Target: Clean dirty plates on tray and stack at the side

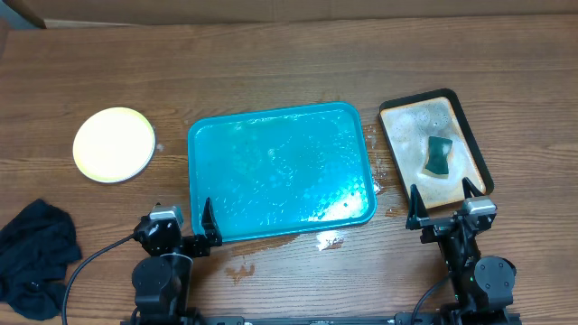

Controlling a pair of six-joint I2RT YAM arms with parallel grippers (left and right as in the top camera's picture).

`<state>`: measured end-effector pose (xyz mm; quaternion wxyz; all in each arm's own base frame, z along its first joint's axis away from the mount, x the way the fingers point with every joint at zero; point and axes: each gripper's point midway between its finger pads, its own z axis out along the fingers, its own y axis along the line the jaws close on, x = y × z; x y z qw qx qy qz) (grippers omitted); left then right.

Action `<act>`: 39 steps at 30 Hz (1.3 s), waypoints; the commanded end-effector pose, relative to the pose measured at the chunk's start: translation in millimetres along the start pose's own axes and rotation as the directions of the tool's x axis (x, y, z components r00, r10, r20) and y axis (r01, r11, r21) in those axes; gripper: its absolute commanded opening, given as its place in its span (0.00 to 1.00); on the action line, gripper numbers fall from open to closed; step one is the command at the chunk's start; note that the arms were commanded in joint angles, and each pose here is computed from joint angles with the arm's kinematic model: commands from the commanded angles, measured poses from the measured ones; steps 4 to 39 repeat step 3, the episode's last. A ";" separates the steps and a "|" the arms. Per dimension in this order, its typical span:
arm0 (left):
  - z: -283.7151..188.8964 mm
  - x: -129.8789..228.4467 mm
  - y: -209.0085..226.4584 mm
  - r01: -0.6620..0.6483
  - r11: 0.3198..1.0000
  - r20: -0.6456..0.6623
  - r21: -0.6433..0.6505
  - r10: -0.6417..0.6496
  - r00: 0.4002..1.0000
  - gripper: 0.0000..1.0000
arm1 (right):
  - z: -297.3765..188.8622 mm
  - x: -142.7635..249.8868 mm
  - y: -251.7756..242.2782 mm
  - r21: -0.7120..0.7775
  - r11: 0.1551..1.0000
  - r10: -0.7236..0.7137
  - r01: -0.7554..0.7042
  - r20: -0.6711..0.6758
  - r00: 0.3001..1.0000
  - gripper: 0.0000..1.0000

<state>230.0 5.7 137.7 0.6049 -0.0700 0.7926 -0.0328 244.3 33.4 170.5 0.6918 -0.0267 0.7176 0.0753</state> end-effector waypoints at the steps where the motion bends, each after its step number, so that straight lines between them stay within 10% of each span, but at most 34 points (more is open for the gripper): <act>1: 0.7 1.9 1.9 0.005 1.000 0.003 -0.007 -0.005 1.000 1.00 | 0.0 1.1 1.4 -0.008 1.000 -0.001 0.001 0.007 1.000 1.00; 39: 0.7 1.9 1.9 0.005 1.000 0.003 -0.007 -0.005 1.000 1.00 | 0.0 1.1 1.4 -0.008 1.000 -0.001 0.001 0.007 1.000 1.00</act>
